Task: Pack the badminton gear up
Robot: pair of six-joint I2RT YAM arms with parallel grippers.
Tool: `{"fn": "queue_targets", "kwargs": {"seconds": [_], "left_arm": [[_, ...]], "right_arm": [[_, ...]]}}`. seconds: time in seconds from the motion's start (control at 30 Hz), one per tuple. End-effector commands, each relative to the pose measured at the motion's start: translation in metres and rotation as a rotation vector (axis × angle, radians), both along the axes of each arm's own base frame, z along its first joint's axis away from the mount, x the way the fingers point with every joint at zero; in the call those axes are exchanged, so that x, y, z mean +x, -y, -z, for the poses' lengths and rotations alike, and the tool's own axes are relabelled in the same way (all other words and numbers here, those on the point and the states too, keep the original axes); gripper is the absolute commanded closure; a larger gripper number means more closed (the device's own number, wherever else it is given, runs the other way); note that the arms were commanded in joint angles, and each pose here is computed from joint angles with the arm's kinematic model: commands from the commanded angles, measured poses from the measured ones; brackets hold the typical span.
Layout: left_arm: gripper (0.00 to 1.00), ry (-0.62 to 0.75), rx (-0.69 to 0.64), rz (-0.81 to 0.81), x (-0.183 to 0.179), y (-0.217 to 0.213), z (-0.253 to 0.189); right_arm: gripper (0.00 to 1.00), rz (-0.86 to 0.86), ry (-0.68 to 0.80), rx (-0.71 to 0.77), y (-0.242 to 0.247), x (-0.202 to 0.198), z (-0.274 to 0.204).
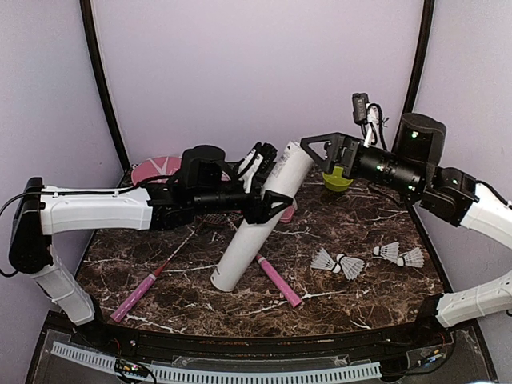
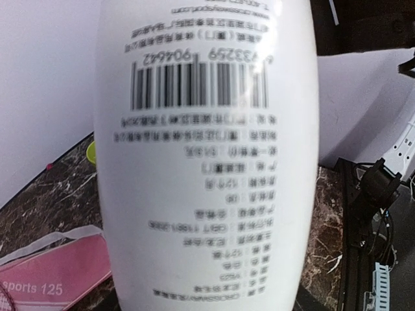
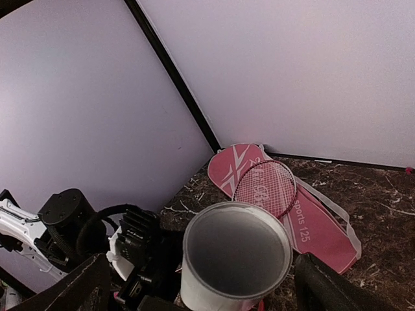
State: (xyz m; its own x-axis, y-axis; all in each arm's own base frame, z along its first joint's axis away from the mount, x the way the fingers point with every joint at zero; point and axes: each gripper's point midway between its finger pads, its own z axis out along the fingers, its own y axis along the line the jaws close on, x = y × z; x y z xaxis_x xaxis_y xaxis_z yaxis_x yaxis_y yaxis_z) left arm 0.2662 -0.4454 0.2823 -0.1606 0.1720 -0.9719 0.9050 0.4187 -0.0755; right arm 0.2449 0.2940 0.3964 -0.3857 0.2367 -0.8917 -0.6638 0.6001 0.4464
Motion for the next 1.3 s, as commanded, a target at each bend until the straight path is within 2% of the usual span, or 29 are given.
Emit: {"fn": "queue_targets", "kwargs": {"seconds": [0.0,0.33,0.47,0.63,0.77,0.9,1.13,1.27], "left_arm": [[0.51,0.006,0.021,-0.012,0.004,-0.026,-0.008],[0.52,0.114,0.260,0.028,0.001,-0.061,0.022],[0.52,0.144,0.303,0.078,-0.014,-0.072,0.036],[0.52,0.187,0.331,0.124,-0.033,-0.088,0.050],[0.51,0.246,0.358,0.152,-0.051,-0.091,0.063],[0.51,0.281,0.382,0.186,-0.065,-0.088,0.072],[0.50,0.274,0.429,0.234,-0.079,-0.078,0.084],[0.50,0.271,0.437,0.242,-0.081,-0.077,0.088]], "right_arm": [[0.00,0.047,0.050,0.001,0.018,-0.005,-0.021],[0.01,0.126,-0.030,-0.031,0.058,0.003,-0.023],[0.10,0.054,-0.110,-0.035,0.063,0.000,-0.012],[0.30,-0.109,-0.235,-0.097,0.042,-0.018,0.026],[0.41,-0.212,-0.331,-0.110,0.022,-0.035,0.059],[0.46,-0.241,-0.398,-0.147,0.004,-0.047,0.088],[0.45,-0.277,-0.456,-0.170,-0.016,-0.063,0.124],[0.53,-0.293,-0.489,-0.198,-0.022,-0.072,0.143]]}}
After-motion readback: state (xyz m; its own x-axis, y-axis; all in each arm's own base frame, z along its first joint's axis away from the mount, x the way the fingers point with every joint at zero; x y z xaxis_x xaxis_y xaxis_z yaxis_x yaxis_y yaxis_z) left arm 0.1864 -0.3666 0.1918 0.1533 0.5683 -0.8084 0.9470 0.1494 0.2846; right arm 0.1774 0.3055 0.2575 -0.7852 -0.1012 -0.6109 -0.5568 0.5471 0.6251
